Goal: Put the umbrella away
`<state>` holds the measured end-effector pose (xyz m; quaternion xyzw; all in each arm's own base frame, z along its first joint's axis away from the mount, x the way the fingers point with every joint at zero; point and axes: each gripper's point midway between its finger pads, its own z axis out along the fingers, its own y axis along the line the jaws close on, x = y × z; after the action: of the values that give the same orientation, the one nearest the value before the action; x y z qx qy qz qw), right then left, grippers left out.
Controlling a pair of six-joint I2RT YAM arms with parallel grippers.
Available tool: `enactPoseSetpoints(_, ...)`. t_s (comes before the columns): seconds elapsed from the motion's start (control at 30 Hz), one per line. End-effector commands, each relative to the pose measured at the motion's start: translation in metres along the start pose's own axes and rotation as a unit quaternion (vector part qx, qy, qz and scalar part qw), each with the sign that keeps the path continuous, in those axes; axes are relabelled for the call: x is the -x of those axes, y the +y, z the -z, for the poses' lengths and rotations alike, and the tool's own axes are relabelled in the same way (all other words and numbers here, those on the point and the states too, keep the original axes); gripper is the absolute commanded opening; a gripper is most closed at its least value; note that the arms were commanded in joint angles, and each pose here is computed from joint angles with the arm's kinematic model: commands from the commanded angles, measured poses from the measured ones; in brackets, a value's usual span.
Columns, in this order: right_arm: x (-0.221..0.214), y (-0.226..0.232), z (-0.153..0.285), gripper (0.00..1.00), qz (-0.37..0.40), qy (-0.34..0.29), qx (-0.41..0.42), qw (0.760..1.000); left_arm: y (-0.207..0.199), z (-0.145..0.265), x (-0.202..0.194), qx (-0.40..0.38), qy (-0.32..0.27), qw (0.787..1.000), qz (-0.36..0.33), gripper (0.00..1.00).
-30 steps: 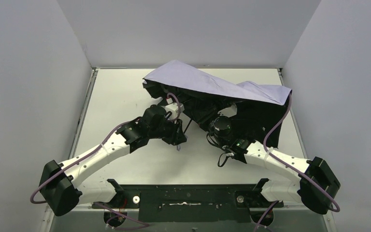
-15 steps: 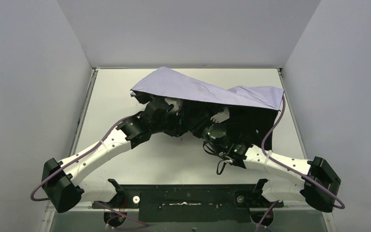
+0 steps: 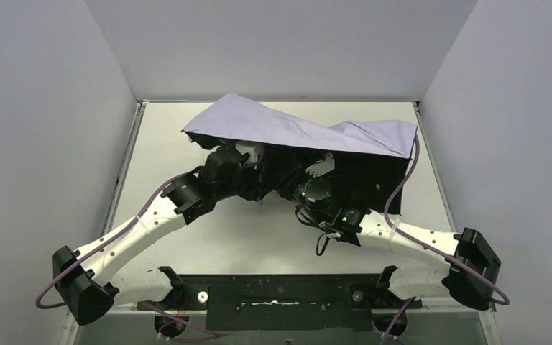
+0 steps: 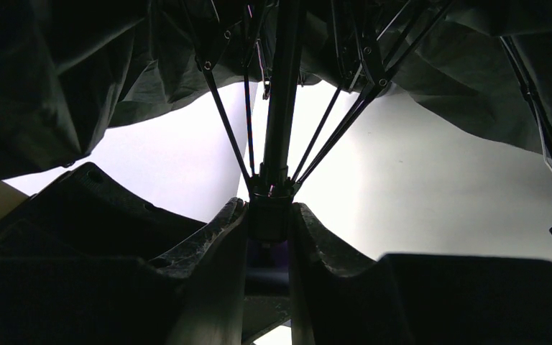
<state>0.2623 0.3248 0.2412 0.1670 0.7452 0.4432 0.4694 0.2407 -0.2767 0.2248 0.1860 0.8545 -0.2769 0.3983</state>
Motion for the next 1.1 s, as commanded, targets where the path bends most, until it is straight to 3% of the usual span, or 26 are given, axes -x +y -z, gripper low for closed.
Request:
enactPoseSetpoints(0.0, 0.004, 0.072, 0.006, 0.00, 0.012, 0.016, 0.096, 0.995, 0.019, 0.044, 0.072, 0.076, -0.112, 0.991, 0.002, 0.00)
enactPoseSetpoints(0.33, -0.012, 0.140, 0.016, 0.00, 0.011, 0.076, 0.142, 0.987, 0.032, 0.151, 0.084, 0.213, -0.131, 0.968, 0.010, 0.00)
enactPoseSetpoints(0.6, -0.028, 0.180, 0.057, 0.00, -0.011, 0.144, 0.180, 0.973, 0.004, 0.205, 0.076, 0.249, -0.133, 0.959, 0.006, 0.00)
enactPoseSetpoints(0.8, -0.045, 0.166, 0.076, 0.00, -0.049, 0.192, 0.159, 0.967, -0.036, 0.203, 0.055, 0.254, -0.104, 0.962, -0.017, 0.00)
enactPoseSetpoints(0.97, -0.055, 0.111, 0.066, 0.00, -0.065, 0.189, 0.084, 0.976, -0.032, 0.174, 0.034, 0.280, -0.086, 0.956, -0.006, 0.00)
enactPoseSetpoints(1.07, -0.058, 0.081, 0.054, 0.00, -0.091, 0.190, 0.062, 0.976, -0.021, 0.142, 0.013, 0.263, -0.050, 0.963, 0.002, 0.00)
